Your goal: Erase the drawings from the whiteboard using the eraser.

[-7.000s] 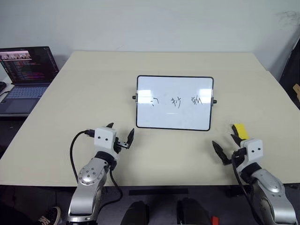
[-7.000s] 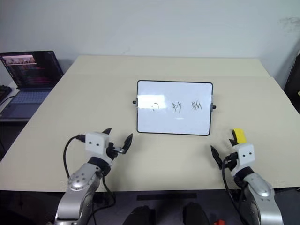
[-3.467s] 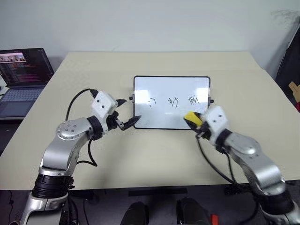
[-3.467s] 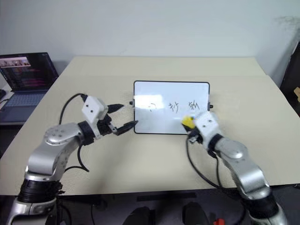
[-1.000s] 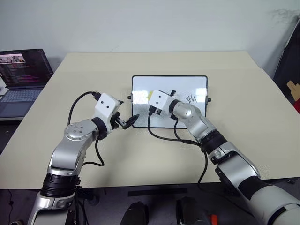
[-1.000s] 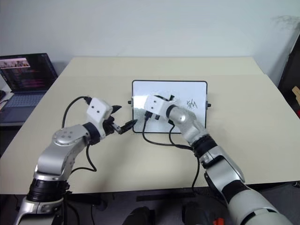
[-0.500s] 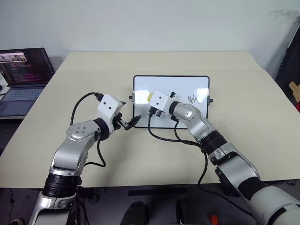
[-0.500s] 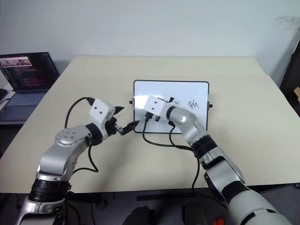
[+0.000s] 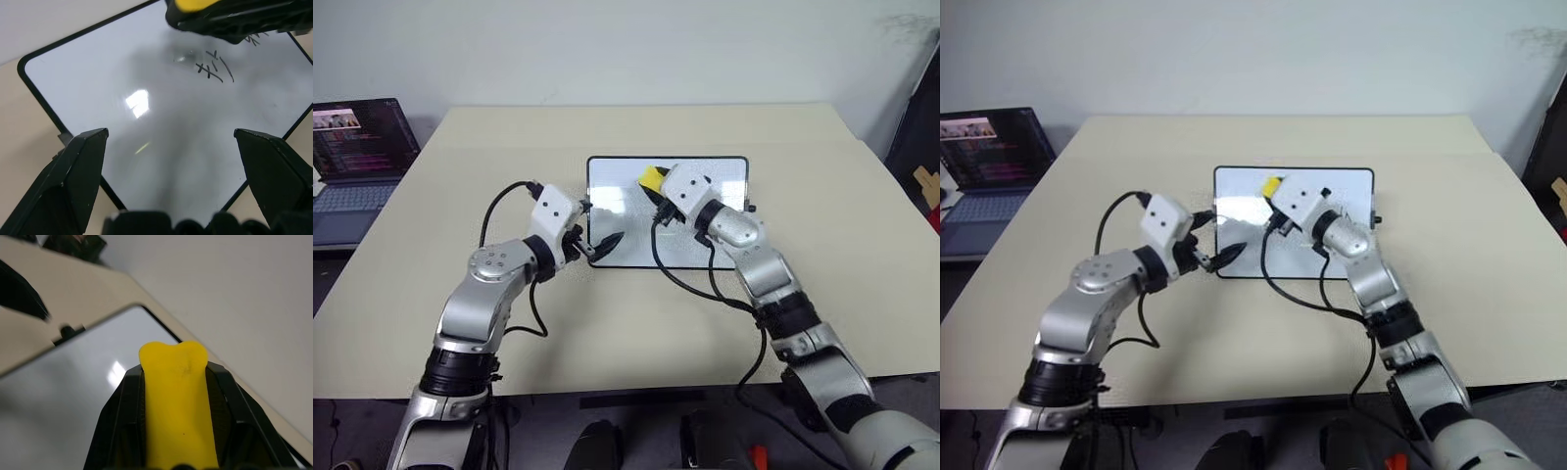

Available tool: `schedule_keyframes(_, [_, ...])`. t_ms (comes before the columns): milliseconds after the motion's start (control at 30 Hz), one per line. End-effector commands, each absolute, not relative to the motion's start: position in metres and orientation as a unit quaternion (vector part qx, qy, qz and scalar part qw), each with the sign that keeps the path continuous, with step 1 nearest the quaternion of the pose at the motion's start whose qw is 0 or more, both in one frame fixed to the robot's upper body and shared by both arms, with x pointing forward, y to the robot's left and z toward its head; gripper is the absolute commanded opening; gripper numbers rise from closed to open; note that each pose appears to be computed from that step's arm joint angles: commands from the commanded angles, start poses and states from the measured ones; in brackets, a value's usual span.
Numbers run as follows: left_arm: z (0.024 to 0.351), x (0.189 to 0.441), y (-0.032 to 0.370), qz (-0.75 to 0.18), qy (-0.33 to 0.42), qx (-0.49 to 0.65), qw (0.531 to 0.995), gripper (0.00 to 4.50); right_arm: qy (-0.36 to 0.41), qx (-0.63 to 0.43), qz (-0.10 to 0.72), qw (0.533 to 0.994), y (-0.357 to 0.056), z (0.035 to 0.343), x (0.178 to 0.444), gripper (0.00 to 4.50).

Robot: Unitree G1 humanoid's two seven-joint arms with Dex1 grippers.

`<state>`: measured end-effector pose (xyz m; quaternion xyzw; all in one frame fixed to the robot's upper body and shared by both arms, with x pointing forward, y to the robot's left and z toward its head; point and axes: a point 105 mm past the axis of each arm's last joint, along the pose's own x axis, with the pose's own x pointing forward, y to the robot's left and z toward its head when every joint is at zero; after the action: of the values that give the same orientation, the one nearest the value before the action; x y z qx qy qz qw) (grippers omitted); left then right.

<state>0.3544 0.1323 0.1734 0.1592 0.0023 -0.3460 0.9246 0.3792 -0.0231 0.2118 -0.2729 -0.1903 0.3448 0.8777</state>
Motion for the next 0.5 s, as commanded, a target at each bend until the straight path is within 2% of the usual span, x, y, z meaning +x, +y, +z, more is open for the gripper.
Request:
schedule_keyframes(33, [0.187,0.357,0.122,-0.360,-0.028,0.171,0.917,4.50,-0.237,-0.252,0.345,0.872,-0.029,0.231,0.360,1.27])
schedule_keyframes(167, [0.186,0.361,0.114,-0.373,-0.029,0.180,0.910,4.50,-0.216,-0.262,0.324,0.883,-0.043,0.209,0.353,1.27])
schedule_keyframes(500, [0.178,0.364,0.114,-0.382,-0.020,0.185,0.905,4.50,-0.155,-0.255,0.268,0.916,-0.080,0.177,0.336,1.27])
